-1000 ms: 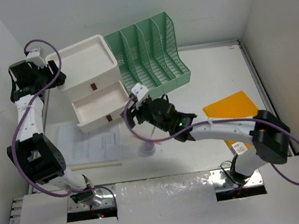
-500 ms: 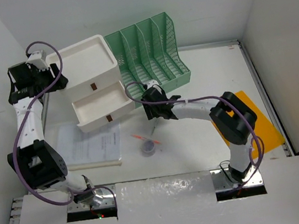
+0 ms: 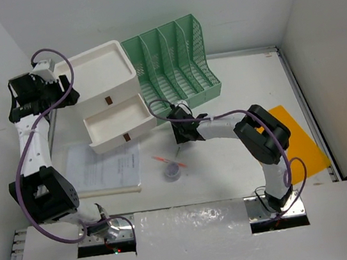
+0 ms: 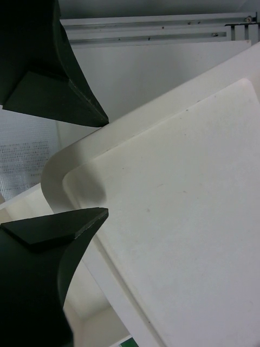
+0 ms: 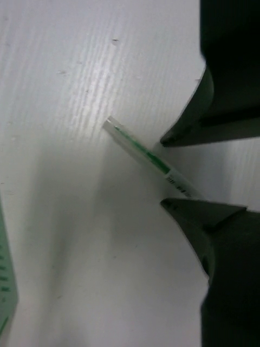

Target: Organize the desk

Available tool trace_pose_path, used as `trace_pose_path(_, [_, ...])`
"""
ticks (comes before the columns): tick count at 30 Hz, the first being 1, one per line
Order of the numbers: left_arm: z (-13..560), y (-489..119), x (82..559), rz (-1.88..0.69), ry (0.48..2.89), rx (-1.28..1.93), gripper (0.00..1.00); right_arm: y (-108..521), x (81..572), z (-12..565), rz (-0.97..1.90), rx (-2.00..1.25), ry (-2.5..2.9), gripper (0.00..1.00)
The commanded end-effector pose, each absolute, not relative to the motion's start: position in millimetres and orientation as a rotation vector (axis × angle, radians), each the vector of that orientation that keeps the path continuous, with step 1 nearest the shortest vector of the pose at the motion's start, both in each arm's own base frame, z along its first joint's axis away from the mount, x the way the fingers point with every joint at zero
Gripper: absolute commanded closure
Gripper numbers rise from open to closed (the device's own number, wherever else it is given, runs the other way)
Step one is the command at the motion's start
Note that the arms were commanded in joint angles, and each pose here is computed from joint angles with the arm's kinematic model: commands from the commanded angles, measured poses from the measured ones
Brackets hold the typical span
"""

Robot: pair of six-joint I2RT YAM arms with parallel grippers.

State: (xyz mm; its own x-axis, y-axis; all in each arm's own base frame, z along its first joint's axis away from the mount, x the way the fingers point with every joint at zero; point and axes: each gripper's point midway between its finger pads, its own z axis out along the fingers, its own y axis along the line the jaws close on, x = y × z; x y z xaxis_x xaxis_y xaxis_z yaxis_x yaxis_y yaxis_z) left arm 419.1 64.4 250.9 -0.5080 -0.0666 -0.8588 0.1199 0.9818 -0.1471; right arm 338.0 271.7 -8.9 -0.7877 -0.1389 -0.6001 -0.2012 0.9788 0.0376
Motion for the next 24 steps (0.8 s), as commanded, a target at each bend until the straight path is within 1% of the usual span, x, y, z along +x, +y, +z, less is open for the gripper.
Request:
trace_pose_path(1, [272,45,415,-0.290,2.028,0.102,0.42,275,320,-27,0.162,-0.259,2.567,0.62])
trace_pose_path(4, [273,44,413,-0.292,2.031,0.109,0.41,259,315,-34,0.087,-0.255,2.579,0.77])
trace_pose_path(5, [275,45,412,-0.282,2.027,0.108,0.41,251,320,-30,0.052,-0.228,2.557,0.87])
trace_pose_path(7, [276,45,411,-0.276,2.023,0.110,0.41,238,323,-28,0.011,-0.200,2.540,0.98])
trace_pose_path(8, [277,45,410,-0.273,2.022,0.111,0.41,229,330,-20,-0.002,-0.180,2.521,1.00])
trace_pose_path(10, [280,45,409,-0.269,2.019,0.116,0.41,216,338,-13,-0.035,-0.172,2.488,1.00])
trace_pose_path(12, [279,45,407,-0.263,2.023,0.127,0.41,215,347,10,-0.048,-0.286,2.410,1.00])
trace_pose_path(13, [280,45,407,-0.258,2.020,0.131,0.41,219,351,20,-0.027,-0.355,2.378,1.00])
trace_pose_path(14, [281,45,406,-0.253,2.020,0.135,0.41,226,355,32,-0.021,-0.522,2.318,1.00])
trace_pose_path(15, [281,45,406,-0.250,2.019,0.140,0.41,236,356,53,0.022,-0.599,2.262,1.00])
trace_pose_path(18, [284,46,405,-0.241,2.012,0.149,0.41,277,349,104,0.052,-0.981,2.001,1.00])
trace_pose_path(19, [285,46,405,-0.240,2.011,0.149,0.41,304,340,136,0.153,-1.084,1.840,1.00])
trace_pose_path(20, [286,46,405,-0.238,2.007,0.150,0.41,331,324,157,0.162,-1.252,1.642,1.00])
trace_pose_path(21, [287,46,405,-0.237,2.004,0.151,0.41,347,316,173,0.196,-1.290,1.526,1.00])
trace_pose_path(22, [289,45,405,-0.238,1.999,0.154,0.41,372,310,210,0.264,-1.277,1.356,1.00])
trace_pose_path(23, [290,44,404,-0.240,2.000,0.155,0.41,384,308,222,0.296,-1.303,1.274,1.00])
trace_pose_path(24, [291,45,404,-0.236,1.998,0.157,0.41,399,315,256,0.303,-1.285,1.184,1.00])
